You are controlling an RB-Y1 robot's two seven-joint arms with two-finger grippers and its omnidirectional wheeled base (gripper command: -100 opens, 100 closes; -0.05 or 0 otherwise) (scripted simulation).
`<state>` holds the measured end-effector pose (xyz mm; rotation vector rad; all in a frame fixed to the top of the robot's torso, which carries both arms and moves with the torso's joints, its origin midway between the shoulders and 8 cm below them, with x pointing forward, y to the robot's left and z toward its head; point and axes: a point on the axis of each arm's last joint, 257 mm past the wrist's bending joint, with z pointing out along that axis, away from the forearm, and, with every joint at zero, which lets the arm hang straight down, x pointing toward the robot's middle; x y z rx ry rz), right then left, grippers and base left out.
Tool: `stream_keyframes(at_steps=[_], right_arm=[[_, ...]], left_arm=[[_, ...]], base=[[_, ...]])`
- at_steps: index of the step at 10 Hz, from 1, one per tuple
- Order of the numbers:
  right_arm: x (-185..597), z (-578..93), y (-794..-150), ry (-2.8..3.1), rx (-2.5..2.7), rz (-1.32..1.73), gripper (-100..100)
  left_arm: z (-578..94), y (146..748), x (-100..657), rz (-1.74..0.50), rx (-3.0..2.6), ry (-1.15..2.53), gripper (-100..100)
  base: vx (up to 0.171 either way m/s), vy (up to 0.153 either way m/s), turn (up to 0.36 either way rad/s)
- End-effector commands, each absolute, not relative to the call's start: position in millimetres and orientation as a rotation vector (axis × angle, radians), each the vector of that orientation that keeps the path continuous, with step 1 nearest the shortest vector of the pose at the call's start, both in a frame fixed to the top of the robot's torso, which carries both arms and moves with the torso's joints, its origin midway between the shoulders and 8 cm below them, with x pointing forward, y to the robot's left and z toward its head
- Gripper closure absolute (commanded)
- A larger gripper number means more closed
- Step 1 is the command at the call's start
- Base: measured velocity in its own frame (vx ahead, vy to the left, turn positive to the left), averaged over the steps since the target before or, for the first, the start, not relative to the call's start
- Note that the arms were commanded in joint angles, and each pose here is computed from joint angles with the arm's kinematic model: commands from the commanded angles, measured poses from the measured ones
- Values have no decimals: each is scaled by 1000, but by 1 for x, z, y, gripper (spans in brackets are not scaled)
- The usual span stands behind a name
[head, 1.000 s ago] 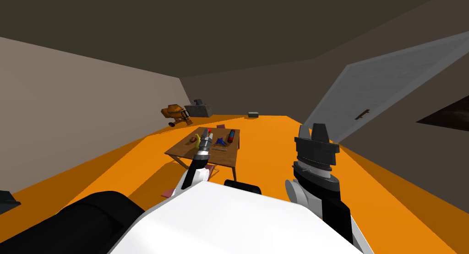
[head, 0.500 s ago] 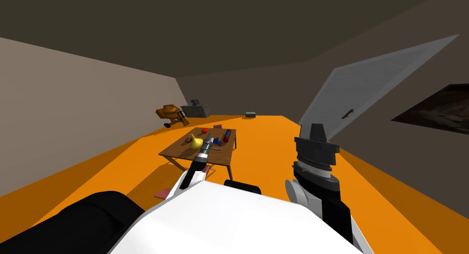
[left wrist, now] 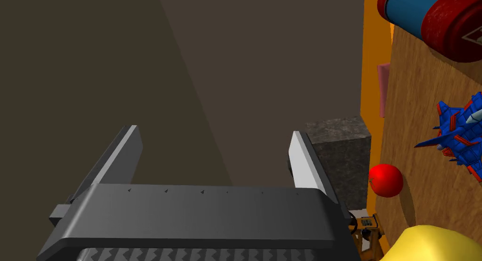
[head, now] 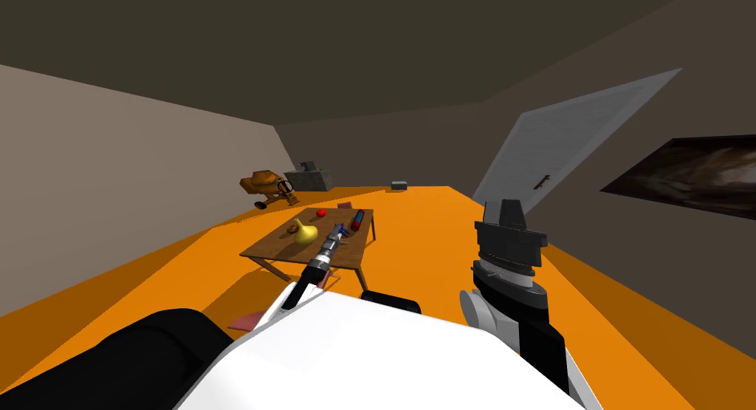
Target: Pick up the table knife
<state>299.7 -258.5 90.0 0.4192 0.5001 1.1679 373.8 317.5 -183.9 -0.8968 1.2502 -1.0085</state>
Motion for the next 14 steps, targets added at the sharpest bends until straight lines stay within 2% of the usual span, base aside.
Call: stream_keyframes(at_steps=[1, 3, 7, 14], right_arm=[[300, 90, -258, 500, 419, 1168, 0], [300, 90, -258, 500, 419, 1168, 0], [300, 90, -258, 500, 419, 1168, 0], [300, 90, -259, 500, 419, 1168, 0]], left_arm=[[-208, 329, 374, -964, -936, 1310, -100], [-252, 354, 362, -882, -1009, 1407, -100], [-325, 402, 330, -724, -1150, 1548, -100], [-410, 475, 259, -470, -1371, 1703, -100]], base=[[15, -76, -4], [43, -115, -147], [132, -129, -87], [114, -44, -64]])
